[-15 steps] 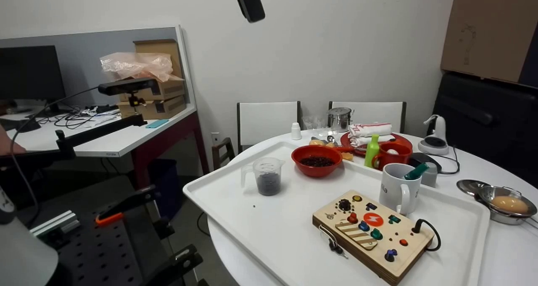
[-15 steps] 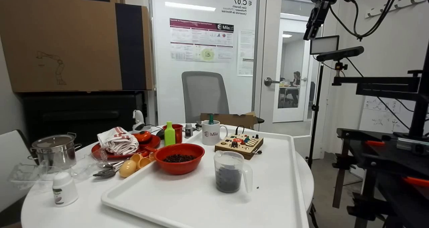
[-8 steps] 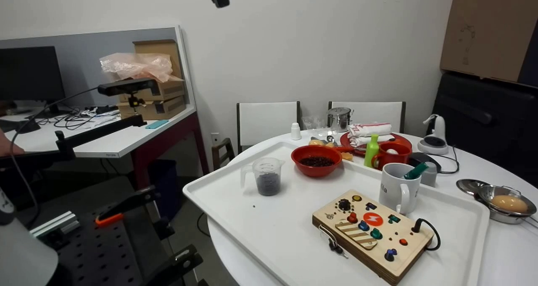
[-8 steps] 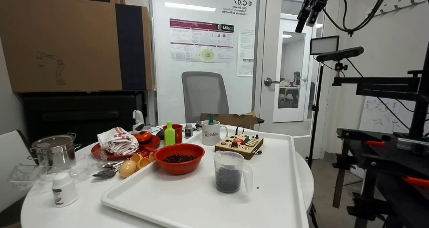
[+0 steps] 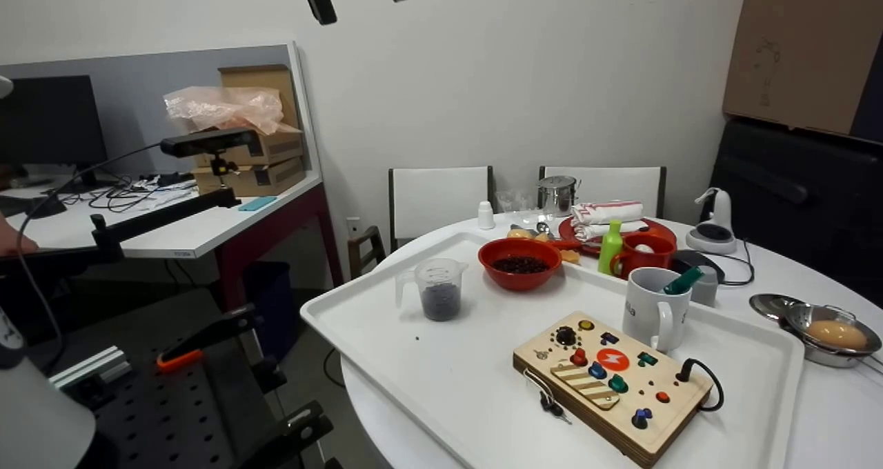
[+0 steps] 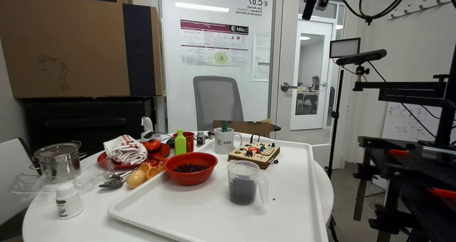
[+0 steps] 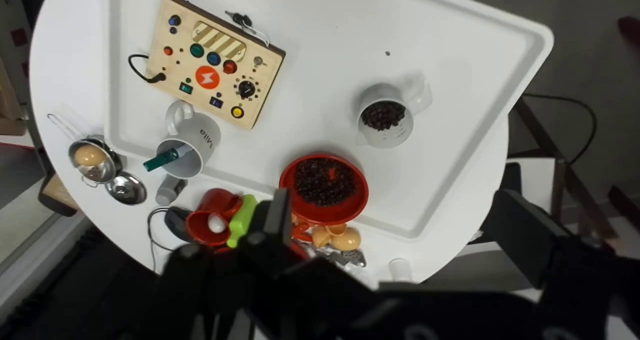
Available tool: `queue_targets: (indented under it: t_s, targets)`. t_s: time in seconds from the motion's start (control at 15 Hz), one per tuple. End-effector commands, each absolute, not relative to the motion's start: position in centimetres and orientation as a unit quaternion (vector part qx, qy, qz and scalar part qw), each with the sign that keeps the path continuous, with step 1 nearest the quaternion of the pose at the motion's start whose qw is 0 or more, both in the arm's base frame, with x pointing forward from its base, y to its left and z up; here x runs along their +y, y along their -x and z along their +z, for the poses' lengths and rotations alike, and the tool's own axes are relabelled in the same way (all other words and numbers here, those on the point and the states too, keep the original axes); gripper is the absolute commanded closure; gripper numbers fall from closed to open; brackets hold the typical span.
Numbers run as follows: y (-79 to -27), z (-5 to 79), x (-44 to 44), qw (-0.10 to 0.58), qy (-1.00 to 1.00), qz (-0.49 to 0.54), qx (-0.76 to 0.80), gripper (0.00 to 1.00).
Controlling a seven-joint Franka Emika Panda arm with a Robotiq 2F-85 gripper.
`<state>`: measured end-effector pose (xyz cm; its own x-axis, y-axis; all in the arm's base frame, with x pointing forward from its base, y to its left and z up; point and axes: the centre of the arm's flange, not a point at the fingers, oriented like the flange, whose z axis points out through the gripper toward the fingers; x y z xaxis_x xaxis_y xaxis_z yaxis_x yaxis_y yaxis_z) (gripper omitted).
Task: Get the contents in the jar and pour them in the red bowl
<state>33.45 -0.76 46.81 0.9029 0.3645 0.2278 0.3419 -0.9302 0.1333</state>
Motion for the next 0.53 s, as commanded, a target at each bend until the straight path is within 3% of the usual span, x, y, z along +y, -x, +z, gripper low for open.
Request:
queue_targets:
  t_s: [0.0,0.07,0.47]
  targets:
    - [-37.0,45.3,1.1,0.059,-0.981,0.124,0.136,0.0]
    - [-34.8,45.7,0.7,0.056,-0.978,0.13,0.152,0.0]
    - [-35.7,45.0,0.4,0.046,-0.979,0.13,0.151,0.0]
